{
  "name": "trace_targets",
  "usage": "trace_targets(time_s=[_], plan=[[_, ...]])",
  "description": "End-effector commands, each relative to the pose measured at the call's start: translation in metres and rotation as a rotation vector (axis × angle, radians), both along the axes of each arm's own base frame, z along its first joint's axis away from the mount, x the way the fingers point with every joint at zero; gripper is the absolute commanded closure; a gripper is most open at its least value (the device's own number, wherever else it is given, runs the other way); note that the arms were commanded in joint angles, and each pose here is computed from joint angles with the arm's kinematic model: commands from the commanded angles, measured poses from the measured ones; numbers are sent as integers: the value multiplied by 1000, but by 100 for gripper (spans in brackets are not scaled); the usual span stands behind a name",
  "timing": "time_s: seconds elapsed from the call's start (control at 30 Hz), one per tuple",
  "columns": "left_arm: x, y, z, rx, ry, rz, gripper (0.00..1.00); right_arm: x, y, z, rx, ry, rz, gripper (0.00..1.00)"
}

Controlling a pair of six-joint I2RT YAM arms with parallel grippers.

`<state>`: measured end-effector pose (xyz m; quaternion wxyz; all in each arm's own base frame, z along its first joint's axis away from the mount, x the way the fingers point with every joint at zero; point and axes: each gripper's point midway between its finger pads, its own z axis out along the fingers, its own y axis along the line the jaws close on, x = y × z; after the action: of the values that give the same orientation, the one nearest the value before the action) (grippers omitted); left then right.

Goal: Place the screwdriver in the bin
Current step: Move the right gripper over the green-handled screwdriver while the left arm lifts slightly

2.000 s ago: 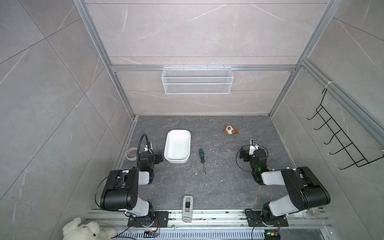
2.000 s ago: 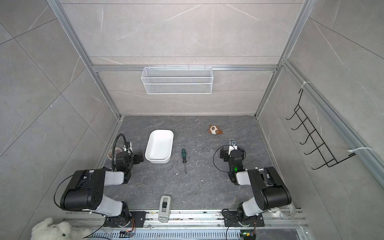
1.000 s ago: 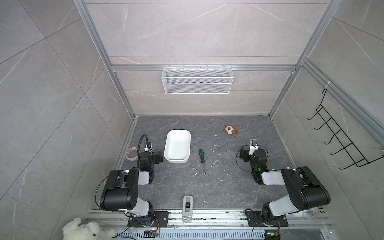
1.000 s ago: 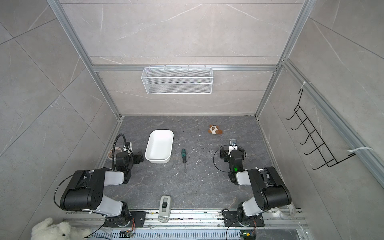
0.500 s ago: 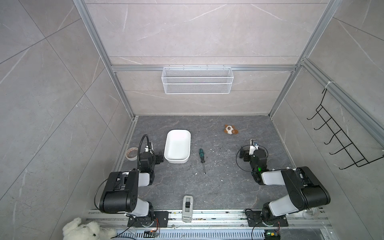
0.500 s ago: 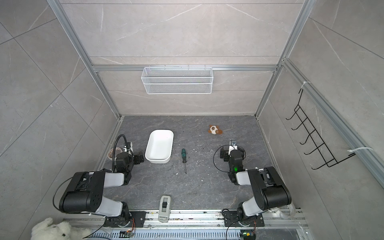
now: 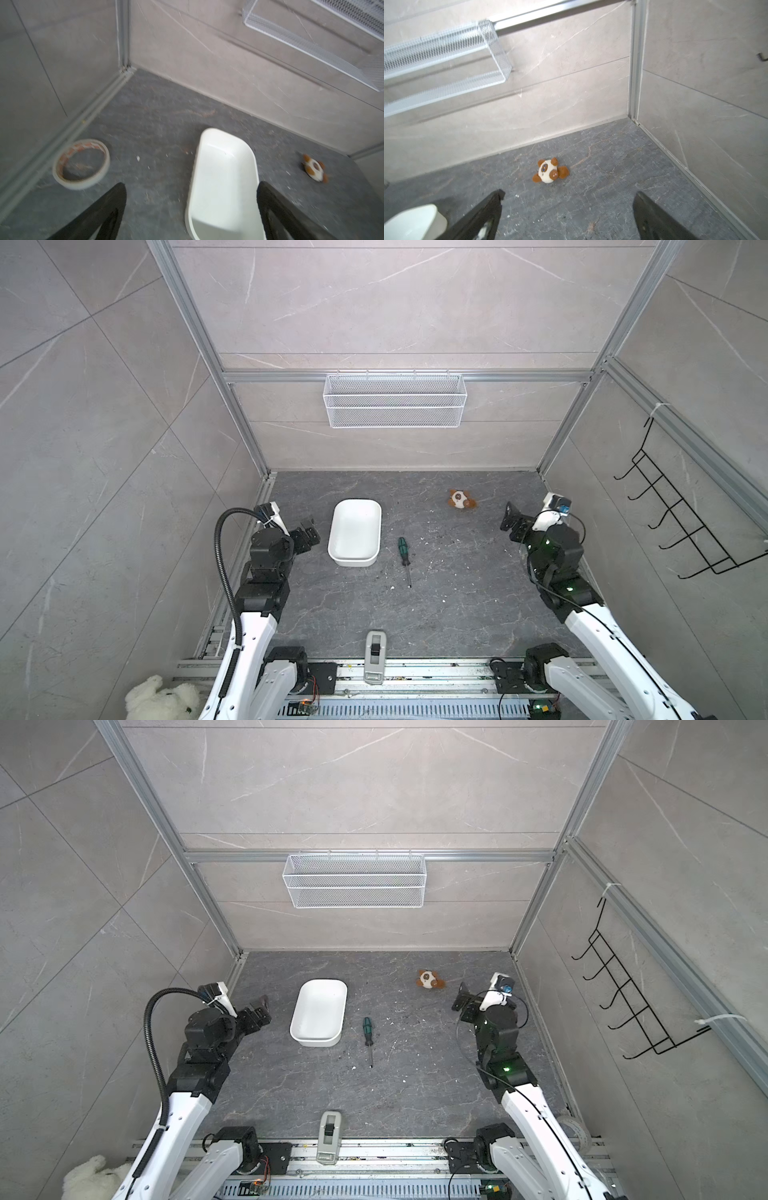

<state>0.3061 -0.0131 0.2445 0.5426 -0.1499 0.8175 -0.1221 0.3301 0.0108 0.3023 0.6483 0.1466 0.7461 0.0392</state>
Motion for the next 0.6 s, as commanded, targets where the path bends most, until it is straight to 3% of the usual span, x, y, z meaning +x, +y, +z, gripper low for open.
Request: trace_targets(time_s=[0.0,0.13,0.33,0.43,0.53,0.57], plan=[[-34,-22,-65,-192,289,-37,0,-28,-22,-79,65,393,-168,1],[-36,-25,-72,-196,319,-48,0,-25,-7,-112,76,527,-100,1],[-42,-20,-54,-170,335,-30,0,-37,-16,-98,144,403,-152,1],[-53,5,-50,-97,380,98,0,-45,-28,-86,135,365,-212,1],[-67,32,-58,-59,431,265,0,-61,-43,-89,136,429,-318,1],[-73,39,-65,-69,450,331,0,-61,-38,-92,114,470,-283,1]])
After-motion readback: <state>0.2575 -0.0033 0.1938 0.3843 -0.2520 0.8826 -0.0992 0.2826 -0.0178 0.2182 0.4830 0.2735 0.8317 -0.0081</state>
